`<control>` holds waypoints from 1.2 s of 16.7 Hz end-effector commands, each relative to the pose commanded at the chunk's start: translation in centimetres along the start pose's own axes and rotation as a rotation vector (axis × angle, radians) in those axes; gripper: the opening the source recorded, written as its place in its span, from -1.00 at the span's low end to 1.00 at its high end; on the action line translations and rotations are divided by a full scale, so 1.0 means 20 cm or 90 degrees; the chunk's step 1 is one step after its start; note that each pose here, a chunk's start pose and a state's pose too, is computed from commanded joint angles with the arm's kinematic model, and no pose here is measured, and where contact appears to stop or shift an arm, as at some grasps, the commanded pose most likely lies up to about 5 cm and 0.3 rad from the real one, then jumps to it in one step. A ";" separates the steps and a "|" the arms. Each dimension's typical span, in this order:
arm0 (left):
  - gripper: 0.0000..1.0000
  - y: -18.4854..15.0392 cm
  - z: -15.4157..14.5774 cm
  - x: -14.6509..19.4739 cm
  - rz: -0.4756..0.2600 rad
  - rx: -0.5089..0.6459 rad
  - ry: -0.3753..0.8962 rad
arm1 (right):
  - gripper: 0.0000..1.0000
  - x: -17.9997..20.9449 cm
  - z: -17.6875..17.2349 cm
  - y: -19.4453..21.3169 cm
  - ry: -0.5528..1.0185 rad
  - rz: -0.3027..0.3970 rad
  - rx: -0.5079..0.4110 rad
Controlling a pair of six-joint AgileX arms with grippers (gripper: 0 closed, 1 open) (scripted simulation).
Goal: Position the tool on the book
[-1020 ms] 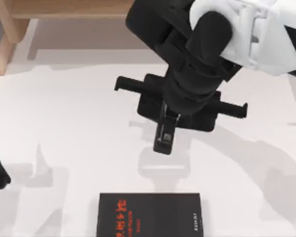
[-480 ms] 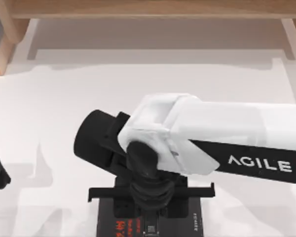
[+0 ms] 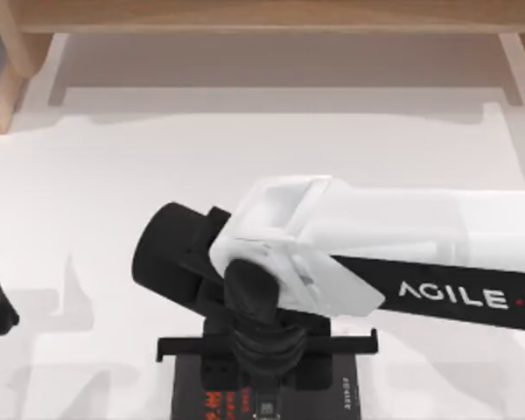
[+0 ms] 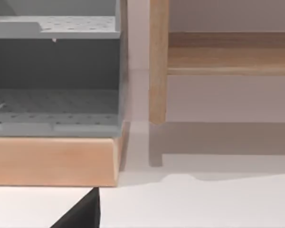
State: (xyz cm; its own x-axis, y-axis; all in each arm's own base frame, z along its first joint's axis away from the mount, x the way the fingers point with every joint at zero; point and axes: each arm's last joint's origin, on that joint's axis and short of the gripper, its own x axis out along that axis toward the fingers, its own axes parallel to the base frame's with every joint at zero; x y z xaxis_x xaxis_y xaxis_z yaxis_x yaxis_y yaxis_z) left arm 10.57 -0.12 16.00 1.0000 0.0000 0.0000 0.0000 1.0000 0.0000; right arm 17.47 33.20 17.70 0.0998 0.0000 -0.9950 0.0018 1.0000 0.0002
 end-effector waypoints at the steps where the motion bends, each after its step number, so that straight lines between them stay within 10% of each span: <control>1: 1.00 0.00 0.00 0.00 0.000 0.000 0.000 | -1.00 0.03 0.00 0.00 0.000 0.000 -0.001; 7: 1.00 0.00 0.00 0.00 0.000 0.000 0.000 | -1.00 0.10 -0.01 0.00 0.000 -0.001 -0.002; 20: 1.00 0.00 0.00 0.00 0.000 0.000 0.000 | 0.96 0.10 -0.01 0.00 0.000 -0.001 -0.002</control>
State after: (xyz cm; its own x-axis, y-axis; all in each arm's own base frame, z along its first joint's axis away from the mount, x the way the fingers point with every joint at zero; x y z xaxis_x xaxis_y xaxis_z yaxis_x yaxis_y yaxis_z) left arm 10.57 -0.12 16.00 1.0000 0.0000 0.0000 0.0000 1.0000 0.0000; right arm 17.52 33.24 15.60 0.0992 -0.0016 -0.9951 -0.0016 1.0000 -0.0018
